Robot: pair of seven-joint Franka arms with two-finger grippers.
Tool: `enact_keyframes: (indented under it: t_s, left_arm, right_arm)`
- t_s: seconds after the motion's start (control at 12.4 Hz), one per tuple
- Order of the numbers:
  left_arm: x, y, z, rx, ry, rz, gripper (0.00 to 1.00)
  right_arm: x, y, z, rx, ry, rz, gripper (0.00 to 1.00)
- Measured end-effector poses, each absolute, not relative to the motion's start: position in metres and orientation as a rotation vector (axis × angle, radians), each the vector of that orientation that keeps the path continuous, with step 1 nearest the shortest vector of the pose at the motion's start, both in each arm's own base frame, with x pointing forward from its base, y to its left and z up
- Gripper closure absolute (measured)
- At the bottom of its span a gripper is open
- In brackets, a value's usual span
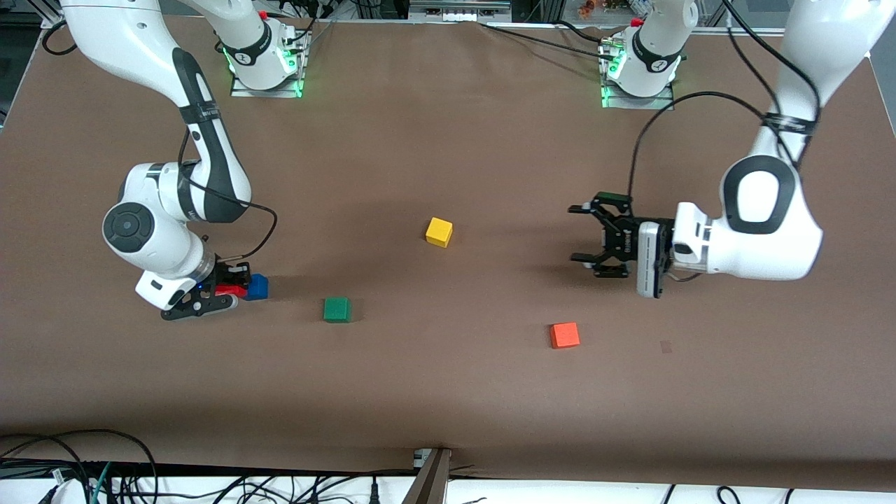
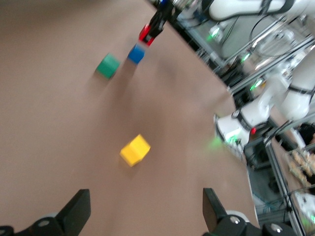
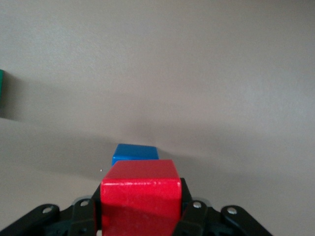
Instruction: Pass red block to right arm, stack on blue
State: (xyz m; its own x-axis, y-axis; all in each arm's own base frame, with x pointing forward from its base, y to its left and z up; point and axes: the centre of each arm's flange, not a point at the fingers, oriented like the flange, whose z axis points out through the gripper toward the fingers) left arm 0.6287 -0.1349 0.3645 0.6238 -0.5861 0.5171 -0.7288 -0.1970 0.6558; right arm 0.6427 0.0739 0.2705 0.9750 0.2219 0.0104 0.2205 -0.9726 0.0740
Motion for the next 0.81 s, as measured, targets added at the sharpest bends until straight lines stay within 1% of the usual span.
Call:
enact_keyframes:
  t_s: [0.32,0.48,0.64,0.81]
  left_arm:
    - [0.622,-0.113,0.367,2.136,-1.037,-0.127,0.0]
    - [0.619,-0.1,0.369,2.307,-0.998,-0.266,0.0]
    - [0.611,-0.09,0.374,2.483,-0.874,-0.425,0.0]
    - [0.605,-0.084,0.378,2.678,-0.655,-0.57,0.0]
  right_arm:
    - [0.629,0.071,0.255,3.053,0.302,0.109,0.44]
    - [0.622,0.071,0.245,3.056,0.279,0.122,0.44]
    - [0.62,0.077,0.244,3.06,0.253,0.126,0.44]
    - [0.619,0.085,0.244,3.062,0.252,0.128,0.44]
